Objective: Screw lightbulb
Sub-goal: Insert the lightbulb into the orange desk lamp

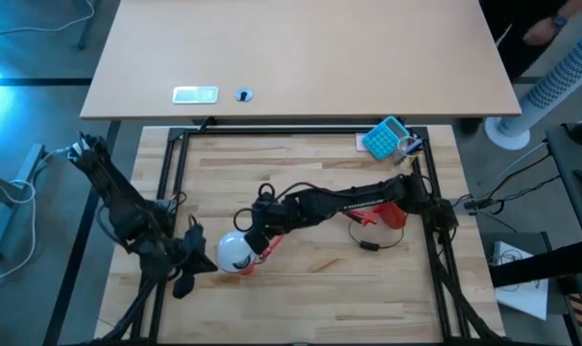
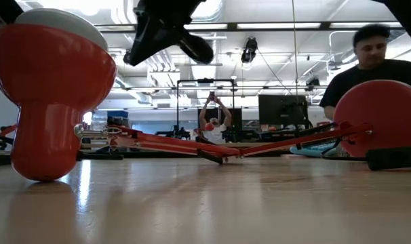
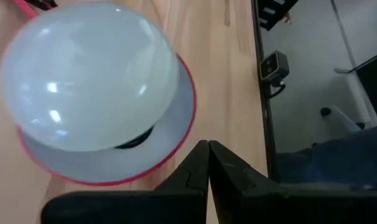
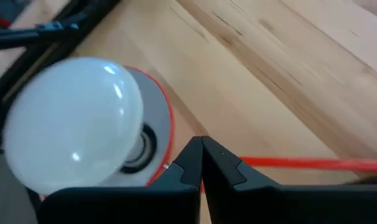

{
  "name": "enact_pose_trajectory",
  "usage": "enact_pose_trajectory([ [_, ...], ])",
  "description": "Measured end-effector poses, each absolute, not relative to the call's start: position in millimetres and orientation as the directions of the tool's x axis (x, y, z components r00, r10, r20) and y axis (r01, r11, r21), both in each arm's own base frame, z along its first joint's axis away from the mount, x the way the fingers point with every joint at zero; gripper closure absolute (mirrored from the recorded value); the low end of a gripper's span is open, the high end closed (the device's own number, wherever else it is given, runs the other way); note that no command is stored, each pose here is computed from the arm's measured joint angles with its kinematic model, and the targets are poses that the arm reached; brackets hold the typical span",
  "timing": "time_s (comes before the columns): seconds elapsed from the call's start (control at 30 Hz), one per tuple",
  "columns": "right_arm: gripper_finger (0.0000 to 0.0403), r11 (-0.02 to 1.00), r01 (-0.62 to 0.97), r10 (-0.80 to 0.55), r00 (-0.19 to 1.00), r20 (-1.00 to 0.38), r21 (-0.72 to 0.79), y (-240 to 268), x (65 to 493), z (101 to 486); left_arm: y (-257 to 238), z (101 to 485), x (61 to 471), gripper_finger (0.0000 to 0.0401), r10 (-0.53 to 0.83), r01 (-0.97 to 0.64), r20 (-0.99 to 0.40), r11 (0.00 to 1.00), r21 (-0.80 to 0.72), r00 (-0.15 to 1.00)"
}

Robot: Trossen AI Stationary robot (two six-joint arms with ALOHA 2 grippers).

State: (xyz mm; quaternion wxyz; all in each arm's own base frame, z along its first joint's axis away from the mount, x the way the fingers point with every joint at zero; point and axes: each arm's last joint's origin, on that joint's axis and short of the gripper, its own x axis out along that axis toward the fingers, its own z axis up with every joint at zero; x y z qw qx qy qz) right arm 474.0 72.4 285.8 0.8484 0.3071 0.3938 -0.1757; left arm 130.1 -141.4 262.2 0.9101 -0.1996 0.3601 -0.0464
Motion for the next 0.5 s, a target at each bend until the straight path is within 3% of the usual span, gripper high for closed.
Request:
enact_pose_trajectory([
  [0.5,0.0403,0.736,0.48,-0.012,0.714,-0.7,0.477,72.0,486.6,268.0,-129.5,248.2,140.5,0.0401,-0.157,-0.112,-0.662,0.932,-0.345,0.733],
])
